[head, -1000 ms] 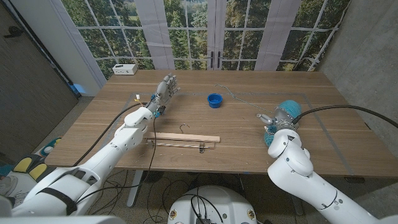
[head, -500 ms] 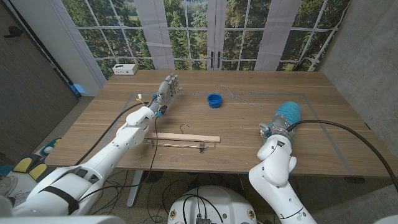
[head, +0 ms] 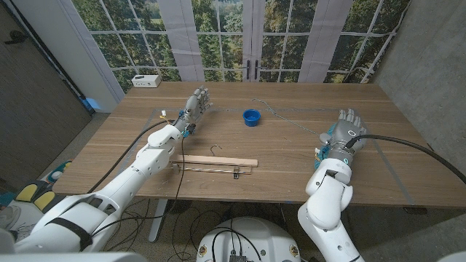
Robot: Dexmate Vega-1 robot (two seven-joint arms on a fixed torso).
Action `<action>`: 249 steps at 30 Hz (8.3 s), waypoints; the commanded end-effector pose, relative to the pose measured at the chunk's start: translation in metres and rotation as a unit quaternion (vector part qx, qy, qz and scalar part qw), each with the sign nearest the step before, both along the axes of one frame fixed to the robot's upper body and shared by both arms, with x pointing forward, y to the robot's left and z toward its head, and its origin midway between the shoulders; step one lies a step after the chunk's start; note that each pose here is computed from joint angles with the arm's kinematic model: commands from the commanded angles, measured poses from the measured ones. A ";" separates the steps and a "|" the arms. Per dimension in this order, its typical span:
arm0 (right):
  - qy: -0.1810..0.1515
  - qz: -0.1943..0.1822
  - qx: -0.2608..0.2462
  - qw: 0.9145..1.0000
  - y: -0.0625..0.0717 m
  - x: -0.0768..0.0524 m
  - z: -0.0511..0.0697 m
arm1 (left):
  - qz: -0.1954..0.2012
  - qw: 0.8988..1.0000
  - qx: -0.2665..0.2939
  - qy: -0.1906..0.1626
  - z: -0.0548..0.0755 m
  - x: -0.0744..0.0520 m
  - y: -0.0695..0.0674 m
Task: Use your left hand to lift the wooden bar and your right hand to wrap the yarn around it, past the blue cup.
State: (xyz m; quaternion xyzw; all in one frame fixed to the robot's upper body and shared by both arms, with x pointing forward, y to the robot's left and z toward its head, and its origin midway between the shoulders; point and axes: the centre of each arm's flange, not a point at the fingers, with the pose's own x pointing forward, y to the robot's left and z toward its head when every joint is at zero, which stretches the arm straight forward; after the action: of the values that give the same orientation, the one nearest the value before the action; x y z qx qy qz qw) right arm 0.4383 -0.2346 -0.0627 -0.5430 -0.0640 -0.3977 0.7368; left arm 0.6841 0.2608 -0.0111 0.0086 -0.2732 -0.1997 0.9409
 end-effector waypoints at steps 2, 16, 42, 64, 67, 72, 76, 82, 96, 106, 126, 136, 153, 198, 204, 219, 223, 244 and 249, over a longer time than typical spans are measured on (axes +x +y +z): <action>-0.024 0.008 0.002 1.000 0.005 -0.016 0.014 | -0.002 1.000 0.002 0.000 0.001 0.002 -0.001; 0.126 -0.077 0.069 0.987 0.016 -0.013 0.021 | -0.005 1.000 0.004 0.000 0.003 0.005 -0.003; 0.281 -0.090 0.102 0.950 0.021 0.013 0.022 | -0.003 1.000 0.001 0.002 0.002 0.007 0.000; 0.388 -0.091 0.146 0.906 0.010 0.045 0.012 | 0.004 1.000 -0.001 0.002 -0.001 0.004 0.007; 0.421 -0.094 0.162 0.888 0.006 0.051 0.010 | 0.003 1.000 -0.001 0.001 0.000 0.003 0.007; 0.459 -0.098 0.175 0.865 0.001 0.059 0.007 | 0.002 1.000 -0.001 0.000 0.000 0.002 0.008; 0.467 -0.097 0.169 0.863 0.001 0.061 0.006 | 0.004 1.000 -0.001 -0.001 0.000 0.001 0.008; 0.429 -0.080 0.155 0.886 0.000 0.059 0.006 | 0.002 1.000 -0.002 0.000 -0.001 0.001 0.008; 0.349 -0.071 0.109 0.928 -0.006 0.060 -0.001 | 0.005 1.000 -0.006 -0.001 -0.005 -0.004 0.010; 0.193 -0.084 0.014 0.977 0.001 0.042 -0.001 | 0.011 1.000 0.007 -0.008 -0.001 -0.010 0.012; -0.076 -0.085 -0.108 0.988 0.019 0.009 -0.001 | 0.037 0.993 0.110 -0.036 0.013 -0.028 0.017; -0.123 -0.066 -0.147 0.979 0.020 -0.008 0.011 | 0.071 0.977 0.194 -0.056 0.021 -0.047 0.019; -0.156 -0.057 -0.150 0.975 0.000 -0.053 0.031 | 0.110 0.950 0.282 -0.072 0.022 -0.084 0.027; -0.222 -0.047 -0.165 0.960 -0.006 -0.077 0.033 | 0.215 0.807 0.542 -0.090 0.022 -0.185 0.007; -0.227 -0.045 -0.165 0.959 -0.007 -0.076 0.035 | 0.237 0.778 0.576 -0.087 0.019 -0.191 0.000; -0.231 -0.038 -0.168 0.957 -0.005 -0.070 0.039 | 0.282 0.711 0.638 -0.086 0.011 -0.213 -0.011; -0.233 -0.034 -0.168 0.957 -0.004 -0.069 0.041 | 0.305 0.686 0.655 -0.083 0.007 -0.216 -0.016; -0.237 -0.027 -0.159 0.958 -0.005 -0.065 0.034 | 0.393 0.612 0.675 -0.126 -0.029 -0.234 -0.024; -0.235 -0.026 -0.157 0.959 -0.006 -0.063 0.032 | 0.419 0.593 0.673 -0.138 -0.034 -0.237 -0.026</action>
State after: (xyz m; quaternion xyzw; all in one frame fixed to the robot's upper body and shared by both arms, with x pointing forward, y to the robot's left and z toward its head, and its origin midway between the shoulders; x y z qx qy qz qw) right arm 0.3720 -0.2389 -0.0267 -0.5469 -0.2843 -0.5204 0.5910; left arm 0.4554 0.2389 -0.0306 0.7640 -0.1459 0.0435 0.6270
